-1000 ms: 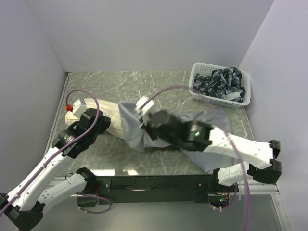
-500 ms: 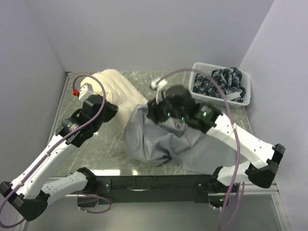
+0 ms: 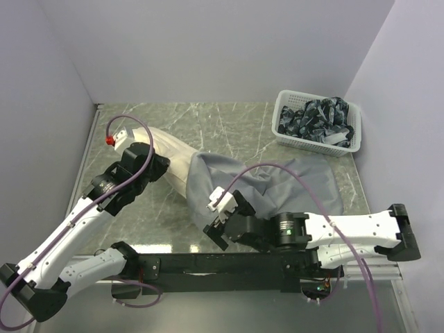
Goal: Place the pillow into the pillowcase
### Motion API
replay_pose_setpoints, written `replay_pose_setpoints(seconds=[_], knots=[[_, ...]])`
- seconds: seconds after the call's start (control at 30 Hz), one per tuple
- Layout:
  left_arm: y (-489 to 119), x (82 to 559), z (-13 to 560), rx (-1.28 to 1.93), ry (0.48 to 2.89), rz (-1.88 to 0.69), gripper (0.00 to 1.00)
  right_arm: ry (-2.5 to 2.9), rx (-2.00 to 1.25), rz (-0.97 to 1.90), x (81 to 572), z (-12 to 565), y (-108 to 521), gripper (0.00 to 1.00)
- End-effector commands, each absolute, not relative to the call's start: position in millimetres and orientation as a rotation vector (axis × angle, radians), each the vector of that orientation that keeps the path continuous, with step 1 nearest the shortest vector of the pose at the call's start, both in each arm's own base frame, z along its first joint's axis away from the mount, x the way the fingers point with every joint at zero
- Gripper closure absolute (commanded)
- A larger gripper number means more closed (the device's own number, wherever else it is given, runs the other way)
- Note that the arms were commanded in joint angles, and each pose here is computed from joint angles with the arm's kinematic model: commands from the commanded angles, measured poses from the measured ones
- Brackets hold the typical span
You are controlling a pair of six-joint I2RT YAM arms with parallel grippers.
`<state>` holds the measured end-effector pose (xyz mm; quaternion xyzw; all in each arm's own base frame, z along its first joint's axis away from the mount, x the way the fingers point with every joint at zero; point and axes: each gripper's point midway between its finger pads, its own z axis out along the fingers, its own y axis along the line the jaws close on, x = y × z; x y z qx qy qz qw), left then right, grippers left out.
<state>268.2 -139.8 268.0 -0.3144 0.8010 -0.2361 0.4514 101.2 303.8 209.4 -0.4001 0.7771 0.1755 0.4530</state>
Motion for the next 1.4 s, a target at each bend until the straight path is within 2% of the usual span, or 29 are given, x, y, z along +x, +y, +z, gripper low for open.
replay_pose_setpoints(seconds=[0.0,0.23,0.3,0.33,0.37,0.4,0.43,0.47,0.63,0.67,0.73,0.77,0.83,0.87,0.97,1.07,1.17,1.27,1.3,1.33,1.37], knots=[[-144,272,316,-0.798,1.812,-0.746,0.99,1.927,-0.792,0.212,129,190,297,0.0],[-142,266,313,-0.793,1.825,-0.754,0.99,1.875,-0.762,-0.053,165,182,296,0.01],[-140,264,315,-0.788,1.823,-0.753,0.99,1.87,-0.782,-0.055,168,183,300,0.11],[-140,263,315,-0.785,1.826,-0.755,0.99,1.876,-0.82,-0.027,167,182,304,0.19],[-140,262,316,-0.78,1.821,-0.759,0.99,1.875,-0.794,0.004,171,193,305,0.58],[-140,261,317,-0.776,1.822,-0.764,0.99,1.869,-0.785,0.021,171,201,306,0.76],[-140,260,318,-0.774,1.822,-0.763,0.99,1.854,-0.799,0.036,172,211,307,0.93],[-139,259,320,-0.774,1.818,-0.767,0.99,1.844,-0.794,0.121,169,234,310,1.0],[-140,252,335,-0.756,1.795,-0.82,0.98,1.796,-0.778,0.444,170,321,304,1.0],[-141,251,338,-0.751,1.79,-0.835,0.92,1.793,-0.812,0.56,163,342,304,1.0],[-144,252,346,-0.733,1.782,-0.855,0.82,1.801,-0.762,0.618,182,358,292,1.0],[-145,253,349,-0.724,1.78,-0.854,0.65,1.794,-0.751,0.672,185,367,290,1.0],[-142,256,358,-0.711,1.76,-0.835,0.41,1.836,-0.743,0.813,202,367,284,1.0],[-137,258,363,-0.719,1.738,-0.81,0.24,1.872,-0.739,0.86,215,357,288,1.0],[-130,266,391,-0.668,1.668,-0.752,0.04,2.01,-0.661,1.048,263,324,283,1.0],[-134,278,407,-0.592,1.664,-0.695,0.02,2.192,-0.539,1.008,323,272,279,1.0],[-121,294,385,-0.643,1.704,-0.52,0.0,2.328,-0.404,0.939,375,229,274,1.0],[-98,308,350,-0.726,1.708,-0.366,0.01,2.406,-0.306,0.691,409,201,256,1.0],[-94,312,340,-0.735,1.719,-0.363,0.01,2.412,-0.276,0.625,416,196,249,0.98],[-89,322,323,-0.756,1.739,-0.391,0.01,2.408,-0.251,0.576,426,195,245,0.85],[-86,327,313,-0.769,1.748,-0.401,0.01,2.422,-0.226,0.487,430,192,235,0.79]])
